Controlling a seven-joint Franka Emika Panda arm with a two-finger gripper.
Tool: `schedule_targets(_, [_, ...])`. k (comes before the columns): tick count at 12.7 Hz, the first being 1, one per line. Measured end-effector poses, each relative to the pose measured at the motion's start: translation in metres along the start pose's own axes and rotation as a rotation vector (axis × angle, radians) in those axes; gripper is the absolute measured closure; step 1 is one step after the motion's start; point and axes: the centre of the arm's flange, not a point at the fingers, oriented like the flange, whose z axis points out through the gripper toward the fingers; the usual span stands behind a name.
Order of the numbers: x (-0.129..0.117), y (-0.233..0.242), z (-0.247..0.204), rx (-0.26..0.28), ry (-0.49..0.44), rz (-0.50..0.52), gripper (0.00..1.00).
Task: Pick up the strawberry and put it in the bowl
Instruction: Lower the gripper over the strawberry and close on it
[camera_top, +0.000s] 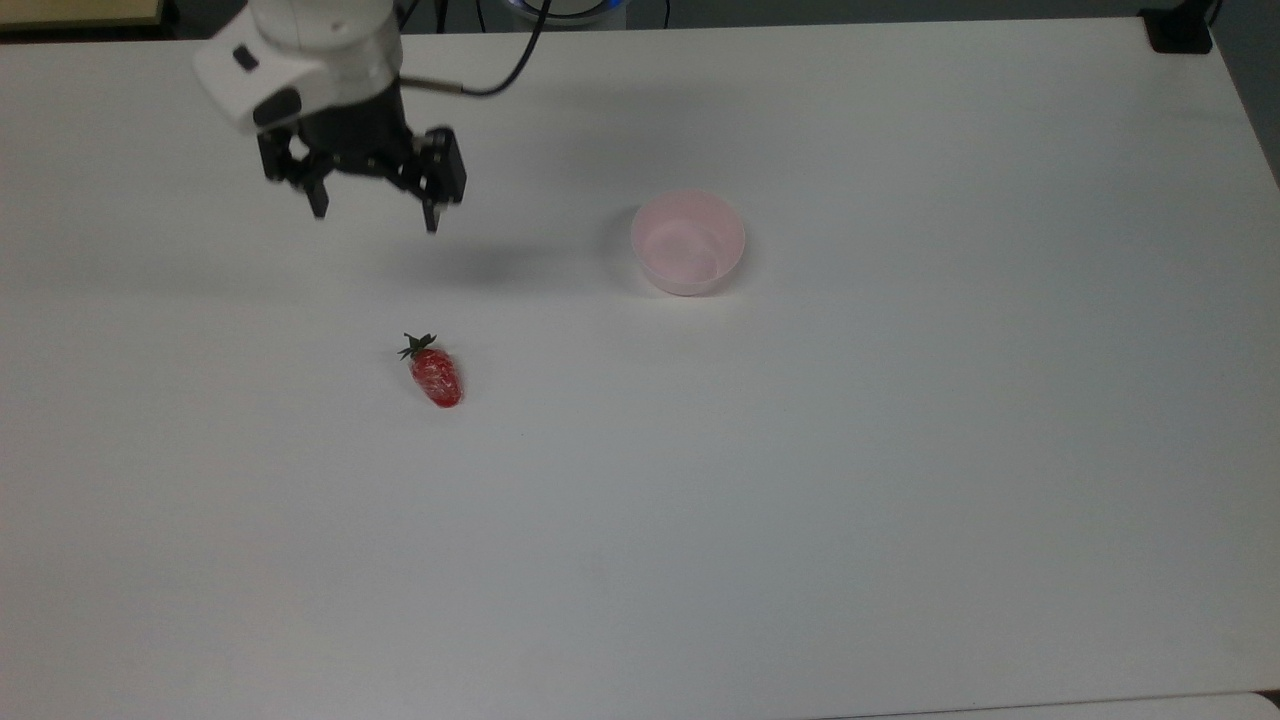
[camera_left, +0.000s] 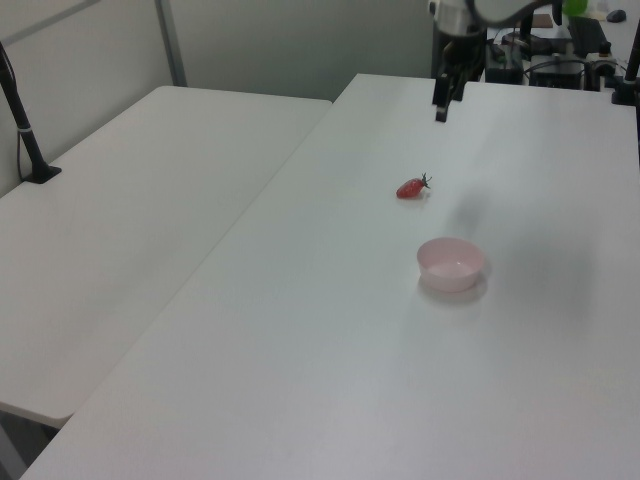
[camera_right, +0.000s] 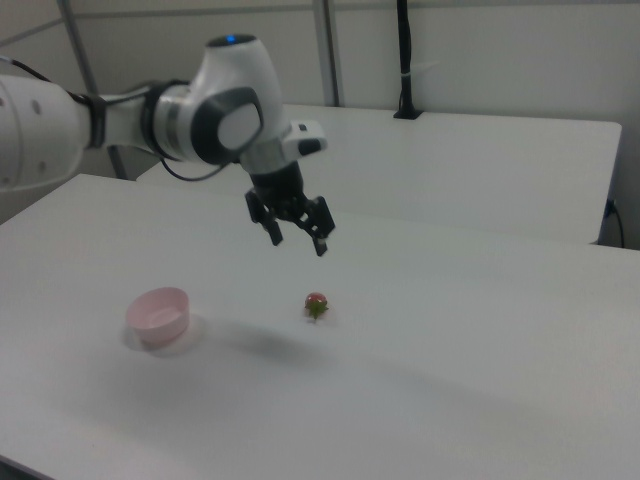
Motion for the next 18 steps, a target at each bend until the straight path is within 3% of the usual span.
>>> schedule_targets(4, [0.023,0.013,0.078,-0.002,0.051,0.018,0.00])
schedule_targets(11, [0.032,-0.009,0.143,0.015,0.051,-0.013,0.00])
schedule_targets(13, [0.032,-0.016,0.146,0.022,0.047,-0.022,0.04])
schedule_targets(15, [0.032,-0.023,0.150,0.028,0.041,-0.030,0.17])
schedule_targets(18, [0.029,-0.029,0.159,0.034,0.025,-0.039,0.20])
